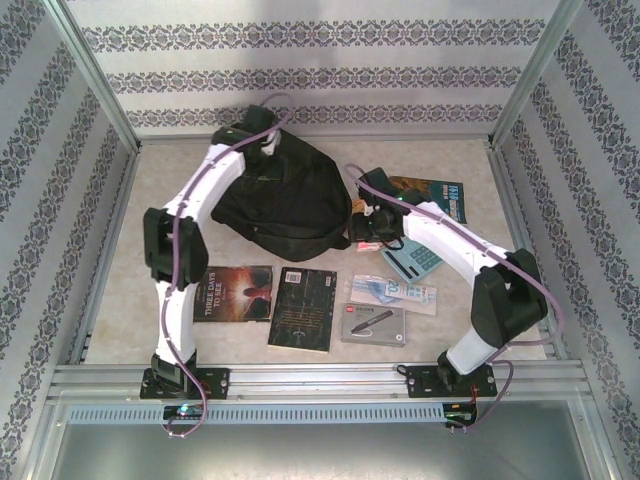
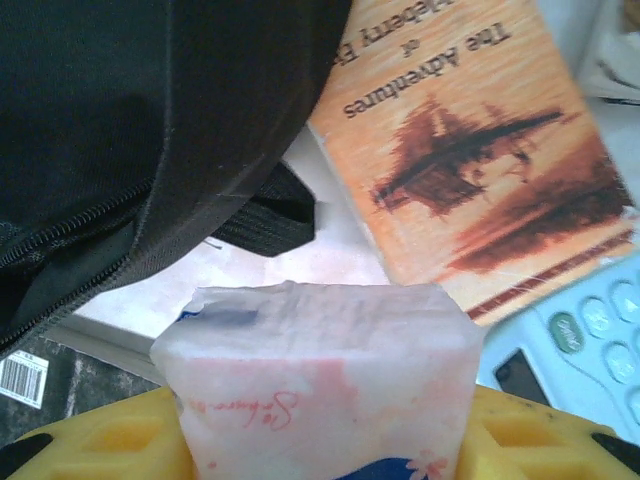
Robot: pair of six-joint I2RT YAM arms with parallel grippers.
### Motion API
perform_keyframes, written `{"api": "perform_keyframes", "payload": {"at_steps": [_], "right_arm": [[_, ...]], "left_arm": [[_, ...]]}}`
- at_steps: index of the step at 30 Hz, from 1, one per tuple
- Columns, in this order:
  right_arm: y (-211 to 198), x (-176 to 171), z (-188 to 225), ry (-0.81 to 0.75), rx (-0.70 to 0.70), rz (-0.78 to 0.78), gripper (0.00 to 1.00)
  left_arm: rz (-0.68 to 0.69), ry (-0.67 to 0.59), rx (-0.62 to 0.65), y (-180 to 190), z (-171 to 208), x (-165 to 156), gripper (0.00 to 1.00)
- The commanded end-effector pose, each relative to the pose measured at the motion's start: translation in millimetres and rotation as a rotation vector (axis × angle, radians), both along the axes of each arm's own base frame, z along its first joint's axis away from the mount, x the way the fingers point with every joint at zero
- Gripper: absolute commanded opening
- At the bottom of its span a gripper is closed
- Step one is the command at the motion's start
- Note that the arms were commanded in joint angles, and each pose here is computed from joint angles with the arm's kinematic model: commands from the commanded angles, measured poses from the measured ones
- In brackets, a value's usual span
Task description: Pack the student bag
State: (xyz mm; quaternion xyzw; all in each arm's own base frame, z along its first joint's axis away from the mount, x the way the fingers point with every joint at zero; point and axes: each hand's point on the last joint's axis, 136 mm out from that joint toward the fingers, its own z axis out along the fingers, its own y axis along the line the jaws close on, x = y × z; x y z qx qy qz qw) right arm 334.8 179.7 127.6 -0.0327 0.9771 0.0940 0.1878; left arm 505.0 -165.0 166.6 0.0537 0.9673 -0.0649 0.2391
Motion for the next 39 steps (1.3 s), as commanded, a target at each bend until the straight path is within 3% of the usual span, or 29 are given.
{"api": "perform_keyframes", "payload": {"at_steps": [1, 5, 11, 17, 19, 23, 25, 26, 31, 39], "right_arm": [[-16, -1, 17, -0.022, -0.005, -0.064, 0.52], [-24, -5, 24, -0.025, 0.010, -0.082, 0.53], [-32, -11, 25, -0.022, 0.002, -0.078, 0.54], [-31, -17, 23, -0.015, 0.025, -0.076, 0.53], [-31, -16, 25, -0.019, 0.028, -0.077, 0.53], [-30, -12, 38, -0.050, 0.045, -0.080, 0.53], [-27, -11, 48, -0.067, 0.065, -0.081, 0.52], [-25, -9, 54, -0.077, 0.079, -0.083, 0.52], [-15, -5, 77, -0.112, 0.145, -0.086, 0.51], [24, 15, 101, -0.089, 0.310, -0.050, 0.51]], "left_arm": [[-0.087, 0.025, 0.240, 2, -13, -5, 0.62], [-0.056, 0.004, 0.377, 8, -25, 9, 0.63], [-0.049, 0.024, 0.429, 9, -51, 19, 0.63], [-0.022, -0.018, 0.518, 21, -54, 32, 0.59], [-0.023, -0.023, 0.516, 22, -55, 35, 0.50], [-0.012, -0.026, 0.503, 25, -54, 37, 0.16], [-0.007, -0.036, 0.501, 26, -49, 38, 0.04], [-0.005, -0.044, 0.496, 27, -45, 39, 0.00], [0.022, -0.077, 0.444, 32, -21, 39, 0.00], [0.021, -0.131, 0.128, 19, 39, 30, 0.00]]}}
